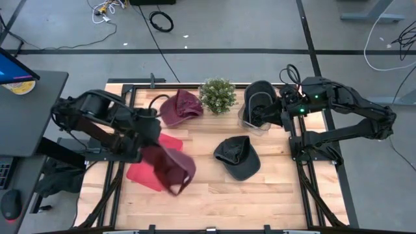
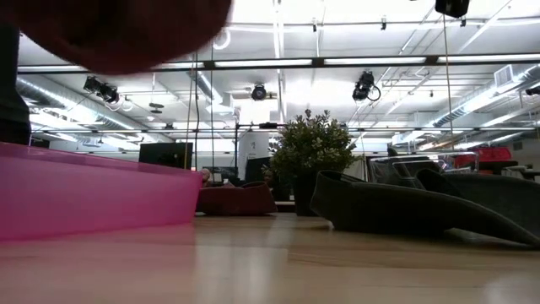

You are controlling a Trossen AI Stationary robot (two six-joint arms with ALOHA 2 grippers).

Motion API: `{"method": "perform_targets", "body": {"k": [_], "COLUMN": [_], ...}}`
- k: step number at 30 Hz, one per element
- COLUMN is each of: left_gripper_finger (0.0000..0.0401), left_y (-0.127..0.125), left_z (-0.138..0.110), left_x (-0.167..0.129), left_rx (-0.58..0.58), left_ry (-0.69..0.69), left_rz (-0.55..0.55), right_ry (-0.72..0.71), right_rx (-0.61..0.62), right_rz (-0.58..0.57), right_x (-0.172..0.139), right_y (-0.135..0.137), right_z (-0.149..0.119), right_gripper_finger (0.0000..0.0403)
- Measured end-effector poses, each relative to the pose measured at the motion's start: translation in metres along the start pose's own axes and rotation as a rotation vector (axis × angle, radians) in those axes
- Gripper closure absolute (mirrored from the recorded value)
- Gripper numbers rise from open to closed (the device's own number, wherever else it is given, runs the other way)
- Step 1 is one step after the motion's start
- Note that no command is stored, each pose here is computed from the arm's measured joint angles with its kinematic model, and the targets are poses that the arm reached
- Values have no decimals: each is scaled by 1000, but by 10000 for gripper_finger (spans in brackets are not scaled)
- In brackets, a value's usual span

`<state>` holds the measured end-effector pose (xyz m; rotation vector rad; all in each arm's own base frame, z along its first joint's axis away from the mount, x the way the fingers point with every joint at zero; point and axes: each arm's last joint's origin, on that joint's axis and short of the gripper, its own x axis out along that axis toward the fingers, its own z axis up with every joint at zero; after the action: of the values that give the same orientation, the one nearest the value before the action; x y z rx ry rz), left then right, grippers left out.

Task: Pick & Place hat
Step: Put the right red cap into the red bin

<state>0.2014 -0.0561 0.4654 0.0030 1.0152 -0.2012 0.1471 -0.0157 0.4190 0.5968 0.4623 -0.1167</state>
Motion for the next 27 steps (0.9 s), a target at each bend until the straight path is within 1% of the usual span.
{"method": "perform_targets", "body": {"k": [2,7,9,14,16,18,20,23,24,27], "left_gripper_finger": [389,389,389,389,389,389,389,389,389,389], "left_y": [-2,-11,-14,-23,-28,-32,-37,-41,-43,-43], "left_z": [-3,-9,-11,-18,-21,-25,-27,-29,-29,-29], "left_x": [-5,-13,-14,-24,-27,-30,-31,-28,-28,-28], "left_rx": [-54,-133,-183,-462,-498,-473,-412,-262,-231,-200], "left_ry": [-6,-7,6,108,132,122,93,17,-5,-29], "left_rz": [-47,-123,-163,-376,-408,-396,-354,-213,-178,-133], "right_ry": [1,1,1,1,1,1,0,1,3,9], "right_rx": [-4,-11,-20,-36,-45,-53,-61,-73,-75,-77], "right_rz": [0,-1,-1,-1,0,0,0,-1,-2,-4], "right_x": [1,1,1,1,1,1,1,2,3,5], "right_y": [0,0,0,0,0,0,0,0,0,0], "right_z": [0,0,0,0,0,0,0,1,1,1], "right_gripper_finger": [136,136,136,136,136,136,136,136,136,136]}}
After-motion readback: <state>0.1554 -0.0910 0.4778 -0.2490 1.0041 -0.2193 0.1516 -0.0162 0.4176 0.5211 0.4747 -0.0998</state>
